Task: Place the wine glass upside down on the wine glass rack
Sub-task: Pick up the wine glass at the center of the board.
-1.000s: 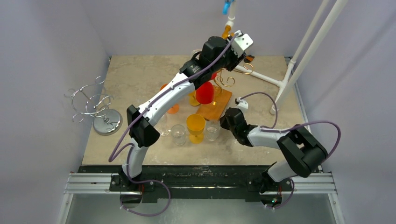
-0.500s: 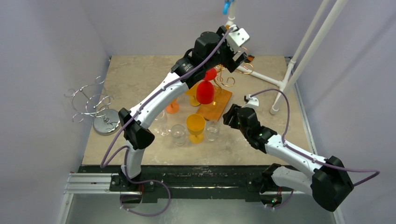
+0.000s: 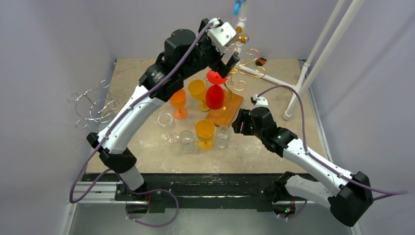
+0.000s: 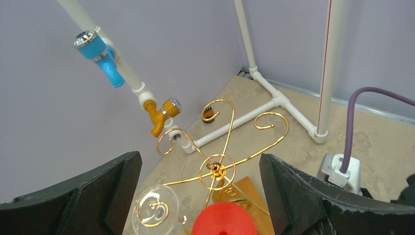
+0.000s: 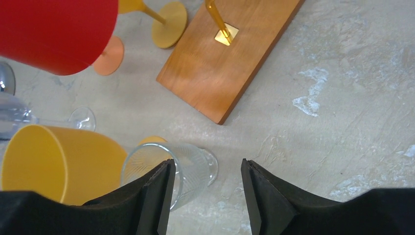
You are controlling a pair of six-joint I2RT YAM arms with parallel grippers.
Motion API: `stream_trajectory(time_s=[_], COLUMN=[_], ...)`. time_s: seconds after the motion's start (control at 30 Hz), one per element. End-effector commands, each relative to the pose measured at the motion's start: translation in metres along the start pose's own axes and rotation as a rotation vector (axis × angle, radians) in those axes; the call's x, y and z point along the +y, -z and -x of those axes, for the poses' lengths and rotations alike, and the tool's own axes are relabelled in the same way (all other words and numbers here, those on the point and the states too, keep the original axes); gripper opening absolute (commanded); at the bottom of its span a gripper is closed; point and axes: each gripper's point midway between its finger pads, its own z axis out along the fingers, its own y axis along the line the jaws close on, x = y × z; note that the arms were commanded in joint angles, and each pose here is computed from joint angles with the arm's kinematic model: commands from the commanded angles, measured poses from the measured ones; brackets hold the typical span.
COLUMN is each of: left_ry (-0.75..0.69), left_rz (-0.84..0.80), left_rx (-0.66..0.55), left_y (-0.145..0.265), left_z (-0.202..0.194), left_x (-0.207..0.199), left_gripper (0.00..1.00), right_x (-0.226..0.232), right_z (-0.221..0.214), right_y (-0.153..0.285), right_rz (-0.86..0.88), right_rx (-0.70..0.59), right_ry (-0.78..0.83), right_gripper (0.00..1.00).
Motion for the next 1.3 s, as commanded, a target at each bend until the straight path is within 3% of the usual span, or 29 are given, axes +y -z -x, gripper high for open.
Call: stream_trajectory(time_s=[0.0,0.27,0.4,0.7,0.8,0.87,1.1,1.27], left_ry=[0.026,0.007,0.009,0.015,0.025,0.029,0.053,0.117], left_rz=[0.013,0.068,0.073,0.059,0.047,0.024,-0.049,-0.139], left_rx=[0.044,0.08,0.079,0.099,0.097,0.107,0.142,0.136], left_y=[0.032,0.062,0.07,0.084,0.089,0.093,0.102,0.104], left_z=[-0.006,-0.012,-0.01,-0.017,-0.019,-0.027,-0.05,-0.051], left_x=[0.003,0.013,0.014,0.009,0.006,-0.001,-0.02,-0.039], left_gripper=[1.0,1.0,1.0,0.97,0.95,0.95,1.0,1.0], right_x=[0.019,0.032,0.028,0.015,0.002,0.0,0.01,0.024], right_z=[0.005,-0.017,-0.017,-0.038,-0.042,-0.038,0.008,0.071], right_y=[0.009,-0.004,-0.009,-0.029,-0.028,-0.021,0.023,0.094], right_rz=[0.077,0.067,0.037,-0.024,-0.074,-0.082,-0.032,0.076], right_rx=[0.036,0.114,0.112,0.174,0.177,0.161,0.03,-0.181], right_ry=[0.033,0.087,0.093,0.145,0.16,0.148,0.125,0.099], right_gripper=[0.59,0.58,0.51,0.33,0.12,0.0,0.0,0.0])
